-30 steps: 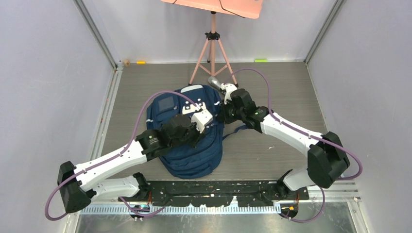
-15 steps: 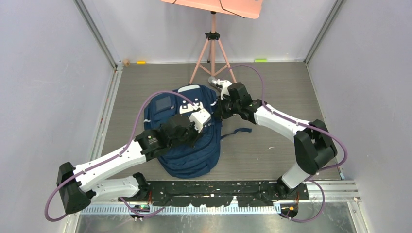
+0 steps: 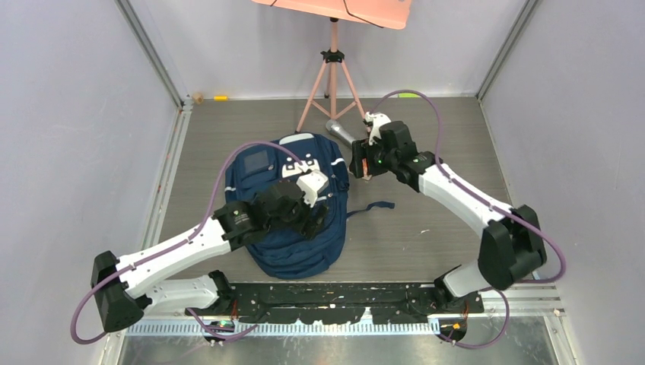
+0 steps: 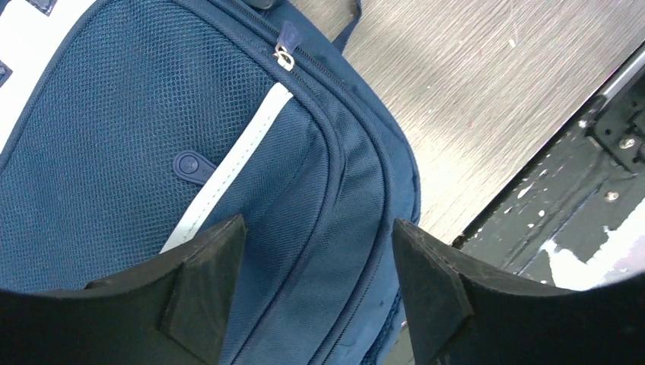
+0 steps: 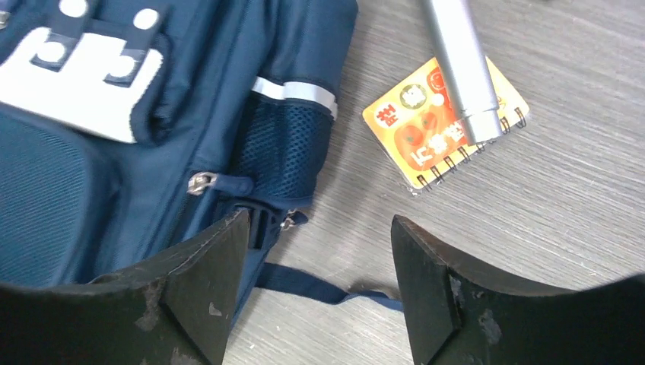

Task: Pack the student bag
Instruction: Zip the student bag at the center of the board, then unzip the student bag at the center of the board.

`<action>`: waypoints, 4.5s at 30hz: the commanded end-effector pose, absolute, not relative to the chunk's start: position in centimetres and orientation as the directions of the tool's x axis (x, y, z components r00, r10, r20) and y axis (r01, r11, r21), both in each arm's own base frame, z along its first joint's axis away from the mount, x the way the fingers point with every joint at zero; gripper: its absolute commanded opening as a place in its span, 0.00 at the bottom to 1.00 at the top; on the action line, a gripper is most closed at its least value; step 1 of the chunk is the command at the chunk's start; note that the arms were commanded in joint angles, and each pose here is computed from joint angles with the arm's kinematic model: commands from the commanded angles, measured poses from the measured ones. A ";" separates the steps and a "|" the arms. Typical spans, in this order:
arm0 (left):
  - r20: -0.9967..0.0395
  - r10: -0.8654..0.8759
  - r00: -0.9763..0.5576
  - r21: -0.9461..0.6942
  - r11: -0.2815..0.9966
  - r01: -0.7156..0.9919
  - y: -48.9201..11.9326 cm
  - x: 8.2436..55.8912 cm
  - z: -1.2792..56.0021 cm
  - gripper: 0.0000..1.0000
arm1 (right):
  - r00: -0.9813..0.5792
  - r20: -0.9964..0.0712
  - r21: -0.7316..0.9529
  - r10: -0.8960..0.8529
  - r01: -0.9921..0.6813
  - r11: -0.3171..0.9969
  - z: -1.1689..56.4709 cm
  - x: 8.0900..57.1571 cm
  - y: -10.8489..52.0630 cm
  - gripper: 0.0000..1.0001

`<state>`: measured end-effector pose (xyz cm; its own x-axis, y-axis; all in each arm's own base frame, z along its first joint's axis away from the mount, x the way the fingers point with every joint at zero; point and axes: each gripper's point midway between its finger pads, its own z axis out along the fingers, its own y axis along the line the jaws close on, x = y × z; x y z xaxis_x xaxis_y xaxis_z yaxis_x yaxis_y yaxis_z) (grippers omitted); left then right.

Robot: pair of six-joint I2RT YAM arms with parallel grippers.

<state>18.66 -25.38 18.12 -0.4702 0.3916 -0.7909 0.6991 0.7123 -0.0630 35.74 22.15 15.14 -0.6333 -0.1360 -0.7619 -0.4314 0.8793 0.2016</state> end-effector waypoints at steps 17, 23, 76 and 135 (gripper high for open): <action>-0.743 0.016 -0.669 -0.355 0.838 0.414 -19.1 23.2 21.7 0.89 | -0.642 -0.755 0.517 -0.134 -0.709 0.480 21.6 28.2 30.0 0.79; -0.655 -0.107 -0.748 -0.401 0.888 0.225 -14.1 24.4 19.5 0.92 | -0.638 -0.749 0.539 -0.177 -0.743 0.397 21.2 26.6 31.6 0.79; -0.516 -0.414 -0.750 -0.501 0.856 -0.128 -7.4 24.1 13.6 0.00 | -0.727 -0.666 0.638 -0.168 -0.672 0.376 16.5 22.3 30.3 0.43; -0.550 -0.520 -0.654 -0.576 0.803 -0.153 -7.5 23.3 15.8 0.00 | -0.632 -0.736 0.454 -0.242 -0.727 0.515 18.1 13.9 37.9 0.00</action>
